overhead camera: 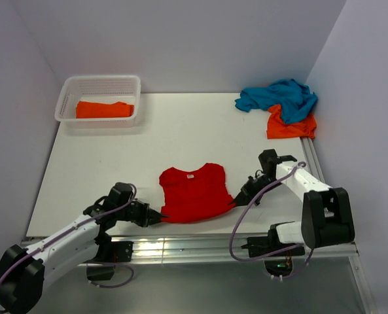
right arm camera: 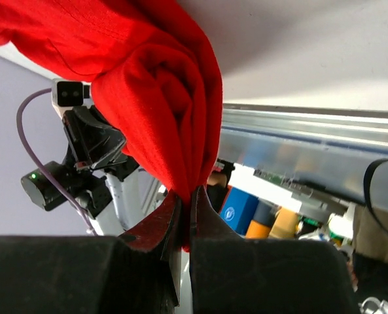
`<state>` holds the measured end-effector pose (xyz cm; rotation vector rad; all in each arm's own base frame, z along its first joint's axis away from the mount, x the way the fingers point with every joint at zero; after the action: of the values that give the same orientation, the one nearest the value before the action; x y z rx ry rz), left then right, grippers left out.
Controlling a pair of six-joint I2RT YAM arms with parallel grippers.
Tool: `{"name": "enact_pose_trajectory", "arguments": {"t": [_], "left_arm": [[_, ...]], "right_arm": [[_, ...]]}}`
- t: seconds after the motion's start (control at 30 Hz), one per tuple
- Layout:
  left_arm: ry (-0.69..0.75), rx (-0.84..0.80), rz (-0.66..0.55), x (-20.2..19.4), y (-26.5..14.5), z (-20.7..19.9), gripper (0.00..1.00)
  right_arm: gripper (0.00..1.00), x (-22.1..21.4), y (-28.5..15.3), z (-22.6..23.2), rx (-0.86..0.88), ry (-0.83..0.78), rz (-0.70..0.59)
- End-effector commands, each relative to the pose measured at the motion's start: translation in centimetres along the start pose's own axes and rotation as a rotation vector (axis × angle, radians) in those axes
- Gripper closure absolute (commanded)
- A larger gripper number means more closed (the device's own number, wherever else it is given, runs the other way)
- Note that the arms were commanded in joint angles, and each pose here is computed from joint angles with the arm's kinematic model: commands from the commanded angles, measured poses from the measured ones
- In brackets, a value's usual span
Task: Roll the t-shirts
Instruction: Roll the tshirt
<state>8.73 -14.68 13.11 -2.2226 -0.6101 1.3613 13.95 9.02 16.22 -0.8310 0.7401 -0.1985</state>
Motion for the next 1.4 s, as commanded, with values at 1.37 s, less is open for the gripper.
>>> {"name": "enact_pose_trajectory", "arguments": {"t": [1.37], "left_arm": [[-0.415, -0.004, -0.133, 2.4, -1.5, -10.8, 1.00]], "right_arm": [[1.00, 4.7, -2.1, 6.1, -0.273, 0.536, 0.208]]}}
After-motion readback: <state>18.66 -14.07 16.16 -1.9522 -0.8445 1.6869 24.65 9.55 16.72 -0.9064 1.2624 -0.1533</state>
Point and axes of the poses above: each gripper's point midway between its finger pads, its own y axis out along the fingers, its own z axis along the line the jaws close on, x = y × z, the point moved 10 cm from there along -y, back along the fingers, and after that the axes turned 6 degrees about -y, right-handed, at the moved point
